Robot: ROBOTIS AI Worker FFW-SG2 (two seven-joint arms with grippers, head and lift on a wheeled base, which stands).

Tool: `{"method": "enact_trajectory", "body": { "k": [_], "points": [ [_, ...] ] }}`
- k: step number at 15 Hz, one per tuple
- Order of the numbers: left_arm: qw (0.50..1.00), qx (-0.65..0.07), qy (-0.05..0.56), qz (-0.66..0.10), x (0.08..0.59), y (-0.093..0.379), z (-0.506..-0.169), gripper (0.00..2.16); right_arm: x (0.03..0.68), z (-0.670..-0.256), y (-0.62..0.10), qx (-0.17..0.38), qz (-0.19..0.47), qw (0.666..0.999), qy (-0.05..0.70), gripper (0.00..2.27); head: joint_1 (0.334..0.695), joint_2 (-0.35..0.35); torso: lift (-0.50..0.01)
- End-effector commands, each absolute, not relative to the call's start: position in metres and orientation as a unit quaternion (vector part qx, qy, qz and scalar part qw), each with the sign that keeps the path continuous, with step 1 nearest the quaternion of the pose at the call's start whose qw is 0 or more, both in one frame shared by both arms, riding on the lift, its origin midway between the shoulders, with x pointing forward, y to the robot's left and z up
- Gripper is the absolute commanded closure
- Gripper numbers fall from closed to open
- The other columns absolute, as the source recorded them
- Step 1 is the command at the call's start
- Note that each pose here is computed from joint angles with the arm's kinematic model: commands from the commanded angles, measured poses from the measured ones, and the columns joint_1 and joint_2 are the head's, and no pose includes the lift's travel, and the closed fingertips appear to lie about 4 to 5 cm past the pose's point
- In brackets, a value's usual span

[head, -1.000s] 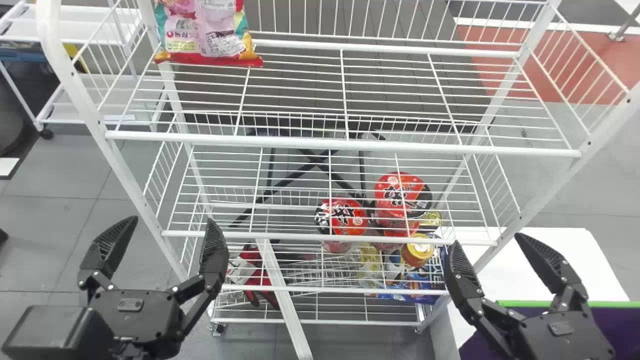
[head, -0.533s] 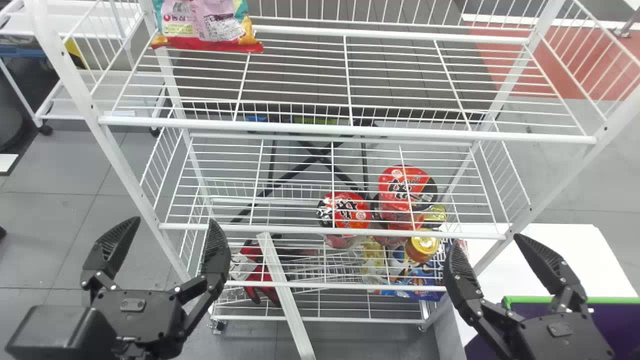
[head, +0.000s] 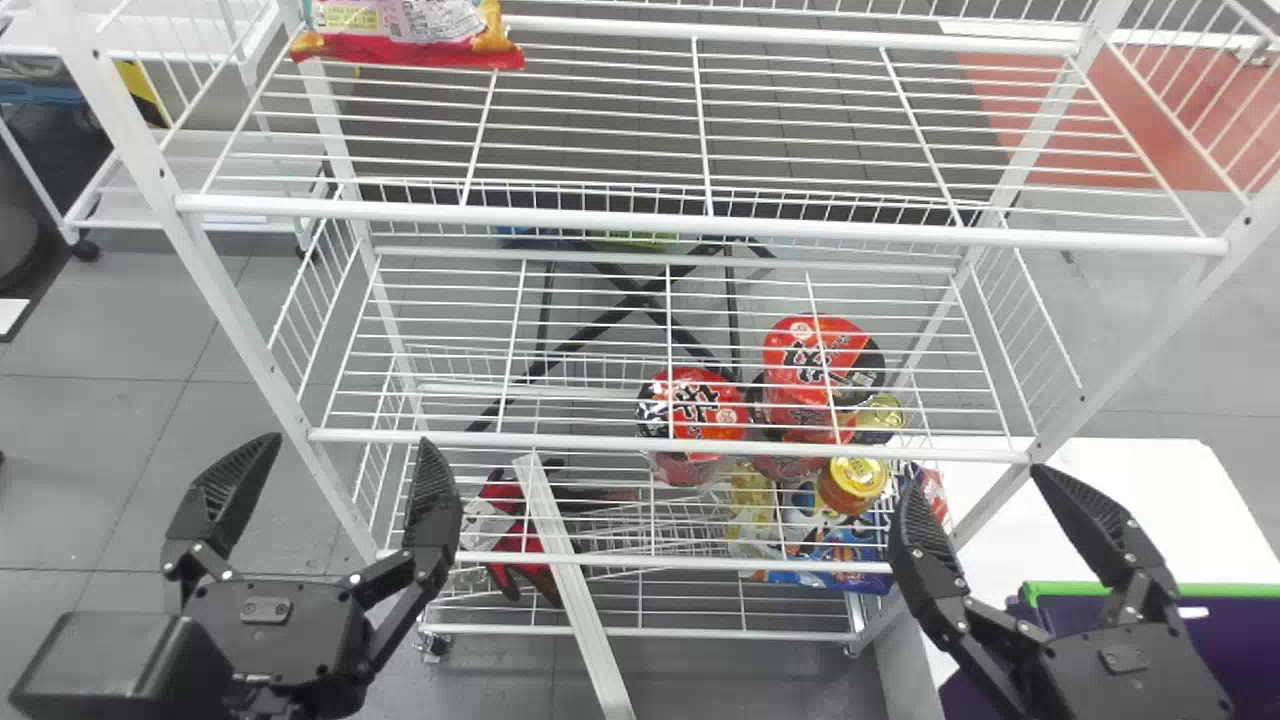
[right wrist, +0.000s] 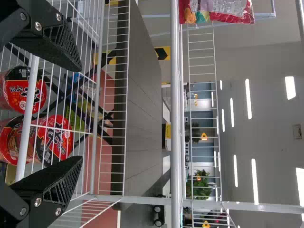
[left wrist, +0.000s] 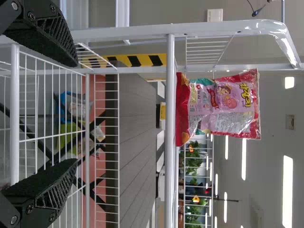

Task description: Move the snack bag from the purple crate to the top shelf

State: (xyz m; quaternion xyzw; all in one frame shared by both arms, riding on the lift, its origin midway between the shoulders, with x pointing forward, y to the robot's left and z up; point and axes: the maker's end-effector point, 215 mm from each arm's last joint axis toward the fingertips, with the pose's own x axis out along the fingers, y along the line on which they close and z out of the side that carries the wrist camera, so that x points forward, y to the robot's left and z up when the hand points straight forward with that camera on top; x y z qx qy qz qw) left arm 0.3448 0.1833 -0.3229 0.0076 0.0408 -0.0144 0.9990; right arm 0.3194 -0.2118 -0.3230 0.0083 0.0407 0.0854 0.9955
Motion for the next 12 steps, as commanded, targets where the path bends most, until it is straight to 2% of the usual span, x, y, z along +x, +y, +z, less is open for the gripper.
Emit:
{"method": "enact_trajectory", "body": {
  "k": [1, 12],
  "points": [
    [0.999, 0.007, 0.040, -0.014, 0.3449, 0.1835, -0.3221, 0.10, 0.3193, -0.3211, -0.2116, 0.008, 0.086, 0.996, 0.037, 0.18, 0.695, -0.051, -0.272],
    [0.999, 0.006, 0.039, -0.011, 0.3447, 0.1845, -0.3228, 0.10, 0.3192, -0.3243, -0.2105, 0.004, 0.089, 0.995, 0.040, 0.18, 0.695, -0.048, -0.316]
  ]
}}
